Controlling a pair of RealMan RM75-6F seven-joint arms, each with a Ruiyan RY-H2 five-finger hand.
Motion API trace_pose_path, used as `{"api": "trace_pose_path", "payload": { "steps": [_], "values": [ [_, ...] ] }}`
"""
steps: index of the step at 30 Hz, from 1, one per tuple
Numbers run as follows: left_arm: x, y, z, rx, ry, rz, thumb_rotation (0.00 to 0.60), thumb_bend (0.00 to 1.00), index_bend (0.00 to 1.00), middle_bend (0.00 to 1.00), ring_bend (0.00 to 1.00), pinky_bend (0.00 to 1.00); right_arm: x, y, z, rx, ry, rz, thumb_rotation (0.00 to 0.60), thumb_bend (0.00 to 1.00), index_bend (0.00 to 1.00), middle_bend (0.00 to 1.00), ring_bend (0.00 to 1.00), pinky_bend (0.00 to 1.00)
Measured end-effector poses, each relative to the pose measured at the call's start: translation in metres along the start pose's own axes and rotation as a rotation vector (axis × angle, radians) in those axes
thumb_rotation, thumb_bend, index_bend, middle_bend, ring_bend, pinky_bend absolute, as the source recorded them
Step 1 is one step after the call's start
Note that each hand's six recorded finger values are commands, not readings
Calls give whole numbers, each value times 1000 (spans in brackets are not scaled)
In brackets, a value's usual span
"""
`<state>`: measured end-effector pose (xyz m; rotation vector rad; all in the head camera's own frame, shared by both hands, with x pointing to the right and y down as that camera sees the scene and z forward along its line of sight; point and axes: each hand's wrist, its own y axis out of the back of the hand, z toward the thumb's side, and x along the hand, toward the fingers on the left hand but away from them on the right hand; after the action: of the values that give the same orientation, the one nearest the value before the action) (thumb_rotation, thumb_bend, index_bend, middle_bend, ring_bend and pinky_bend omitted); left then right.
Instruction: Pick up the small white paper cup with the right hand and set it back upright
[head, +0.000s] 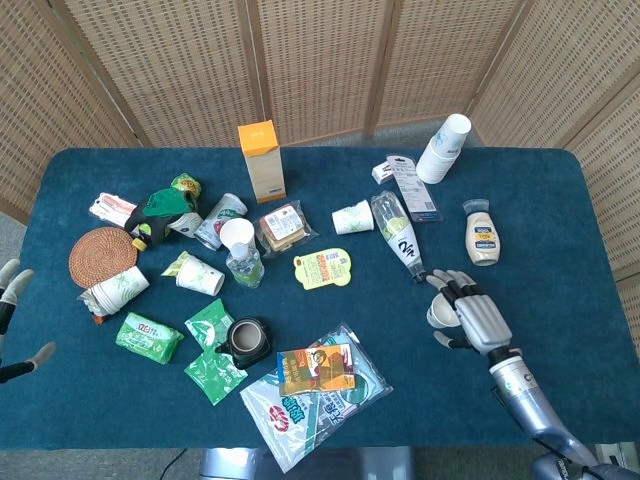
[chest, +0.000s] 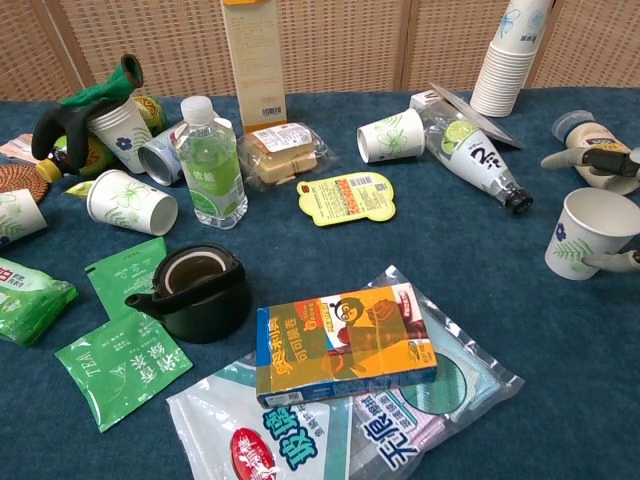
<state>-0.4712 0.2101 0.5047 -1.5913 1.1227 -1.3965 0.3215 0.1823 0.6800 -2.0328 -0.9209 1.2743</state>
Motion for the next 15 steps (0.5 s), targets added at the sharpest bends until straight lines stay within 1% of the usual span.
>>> {"api": "trace_pose_path", "payload": {
  "steps": [2, 5, 9, 11, 15],
  "values": [
    [0, -1, 0, 2, 0, -2, 600, 246, 0, 0, 0, 0, -1, 0, -3, -11, -3, -10, 600, 297, 154, 196, 82, 189],
    [0, -2, 1, 6, 1, -7, 600, 247, 0, 0, 0, 0, 0, 0, -6, -23, -2, -25, 600, 319, 195, 231, 119, 220],
    [1, -4, 2, 10, 0, -10, 600, 246, 0, 0, 0, 0, 2, 0, -8, -20, 3, -43, 600, 358, 280, 307, 187, 253],
    [0, -5, 3, 12, -2, -12, 600, 246, 0, 0, 0, 0, 3, -1, -8, -19, 4, -49, 600, 370, 316, 336, 207, 263],
    [0, -5, 3, 13, -2, -12, 600, 246, 0, 0, 0, 0, 4, -3, -9, -28, 4, -54, 600, 391, 344, 362, 221, 276]
  ]
}}
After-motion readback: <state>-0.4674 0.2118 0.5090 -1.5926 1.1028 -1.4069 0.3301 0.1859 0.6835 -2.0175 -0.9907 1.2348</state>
